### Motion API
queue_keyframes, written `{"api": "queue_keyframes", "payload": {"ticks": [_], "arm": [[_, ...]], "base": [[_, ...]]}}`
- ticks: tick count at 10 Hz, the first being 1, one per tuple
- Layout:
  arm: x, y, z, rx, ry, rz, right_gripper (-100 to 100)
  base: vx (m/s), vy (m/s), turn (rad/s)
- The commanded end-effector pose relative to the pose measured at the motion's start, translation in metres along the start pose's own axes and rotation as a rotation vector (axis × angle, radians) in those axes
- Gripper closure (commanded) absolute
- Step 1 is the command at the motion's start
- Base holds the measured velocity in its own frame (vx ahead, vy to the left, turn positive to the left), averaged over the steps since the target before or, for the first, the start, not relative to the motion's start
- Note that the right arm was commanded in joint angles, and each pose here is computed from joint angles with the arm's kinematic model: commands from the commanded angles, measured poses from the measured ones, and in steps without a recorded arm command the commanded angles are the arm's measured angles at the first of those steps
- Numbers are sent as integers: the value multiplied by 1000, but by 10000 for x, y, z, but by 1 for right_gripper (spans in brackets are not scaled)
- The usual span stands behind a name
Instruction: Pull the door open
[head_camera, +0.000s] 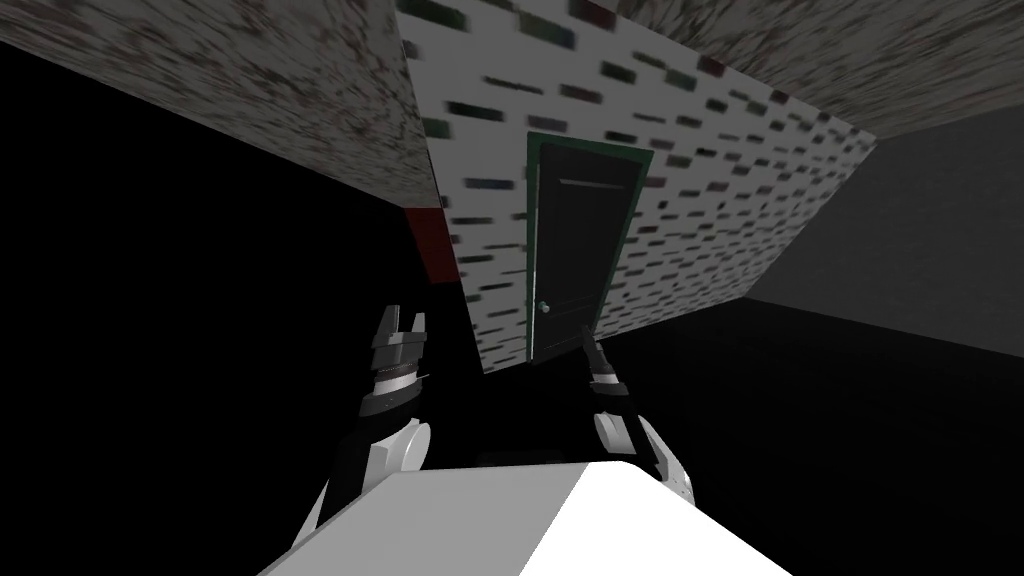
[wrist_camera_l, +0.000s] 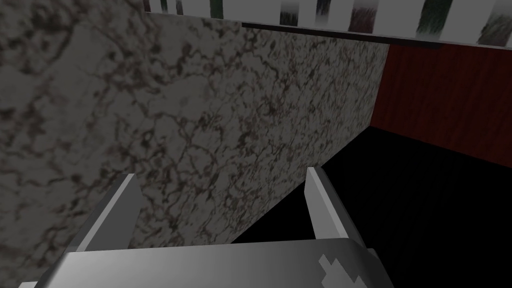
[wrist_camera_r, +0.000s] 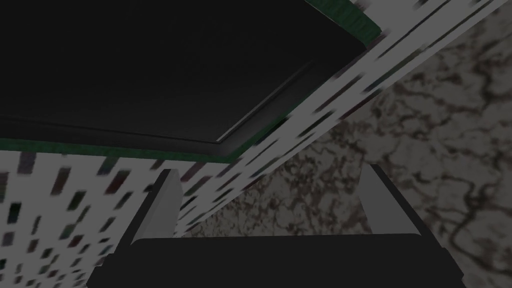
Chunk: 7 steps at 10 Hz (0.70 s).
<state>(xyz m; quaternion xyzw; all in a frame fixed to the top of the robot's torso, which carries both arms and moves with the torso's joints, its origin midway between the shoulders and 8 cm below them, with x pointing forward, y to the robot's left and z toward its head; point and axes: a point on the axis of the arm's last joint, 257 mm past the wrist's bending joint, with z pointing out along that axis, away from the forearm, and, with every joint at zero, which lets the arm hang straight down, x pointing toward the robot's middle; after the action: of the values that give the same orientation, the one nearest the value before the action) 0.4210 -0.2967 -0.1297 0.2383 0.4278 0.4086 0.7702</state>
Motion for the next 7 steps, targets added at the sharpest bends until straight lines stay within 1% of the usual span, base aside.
{"api": "queue_keyframes", "payload": {"ticks": [1,2,3,4,5,6,7], "arm": [[5,-146,-42,16,12,-55,-100],[24,-196,-69,28,17,-56,-100],[42,-313,-104,43,28,-91,-100],[35,-369,-105,44,32,-127,-100],[64,-449,-151,63,41,-128,-100],[60,-523,-164,69,47,-164,-100],[78,-574,-196,81,53,-165,-100]], "base": [[64,-9,188],[54,-13,58],[54,-15,95],[85,-17,193],[65,-14,48],[60,-8,93],[48,-12,54]]}}
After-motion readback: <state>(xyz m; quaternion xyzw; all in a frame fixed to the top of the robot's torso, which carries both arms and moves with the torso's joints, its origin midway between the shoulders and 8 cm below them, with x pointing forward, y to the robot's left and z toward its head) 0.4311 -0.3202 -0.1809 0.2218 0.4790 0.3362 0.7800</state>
